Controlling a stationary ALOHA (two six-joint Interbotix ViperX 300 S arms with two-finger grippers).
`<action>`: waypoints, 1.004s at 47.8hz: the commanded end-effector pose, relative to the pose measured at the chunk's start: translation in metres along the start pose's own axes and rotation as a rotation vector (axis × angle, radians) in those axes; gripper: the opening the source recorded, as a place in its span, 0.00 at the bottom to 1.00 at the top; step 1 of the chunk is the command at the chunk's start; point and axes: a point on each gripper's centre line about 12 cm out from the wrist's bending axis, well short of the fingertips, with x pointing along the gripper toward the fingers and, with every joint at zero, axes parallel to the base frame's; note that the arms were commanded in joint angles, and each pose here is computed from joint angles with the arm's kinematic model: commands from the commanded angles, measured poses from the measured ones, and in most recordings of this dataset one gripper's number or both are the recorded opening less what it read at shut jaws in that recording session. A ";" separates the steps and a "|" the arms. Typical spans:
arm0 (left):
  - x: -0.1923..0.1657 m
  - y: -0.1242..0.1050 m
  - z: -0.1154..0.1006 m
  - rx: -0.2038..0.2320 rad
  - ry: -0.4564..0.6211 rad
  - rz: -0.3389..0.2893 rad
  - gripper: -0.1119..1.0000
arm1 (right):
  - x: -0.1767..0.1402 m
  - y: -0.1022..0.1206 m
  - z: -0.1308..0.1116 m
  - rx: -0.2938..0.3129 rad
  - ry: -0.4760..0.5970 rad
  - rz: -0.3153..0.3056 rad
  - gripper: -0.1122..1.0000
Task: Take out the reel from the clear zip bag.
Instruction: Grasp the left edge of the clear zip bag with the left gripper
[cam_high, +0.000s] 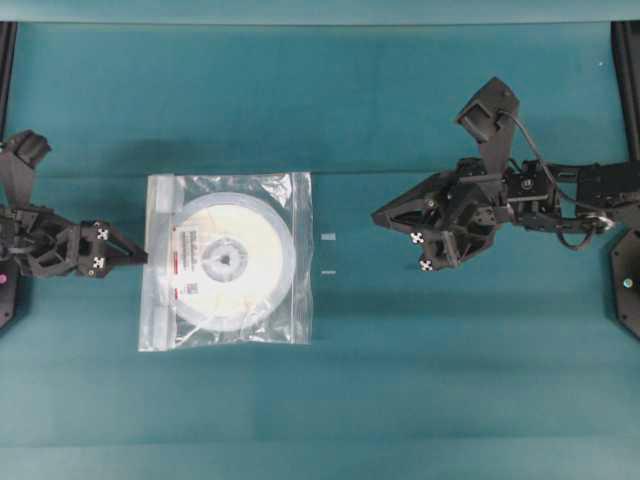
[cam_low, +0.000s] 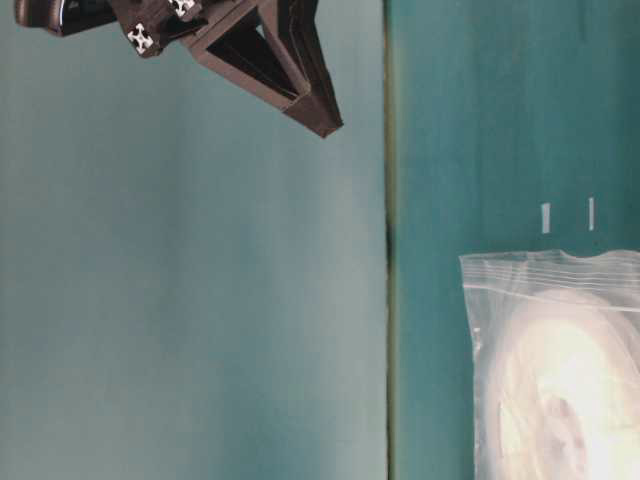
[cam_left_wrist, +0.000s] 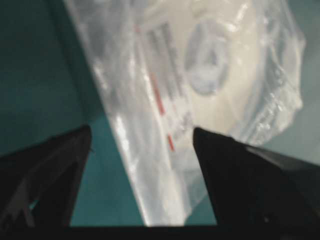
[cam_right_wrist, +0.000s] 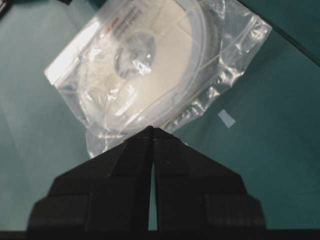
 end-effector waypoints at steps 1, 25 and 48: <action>0.003 0.002 -0.001 0.000 0.006 0.020 0.89 | -0.001 0.006 0.006 0.009 -0.018 0.017 0.11; 0.039 -0.004 0.001 0.007 0.023 0.065 0.89 | -0.001 0.005 0.008 0.013 -0.022 0.014 0.11; 0.048 -0.010 0.005 0.002 0.019 0.073 0.63 | -0.001 0.004 0.008 0.014 -0.023 0.013 0.11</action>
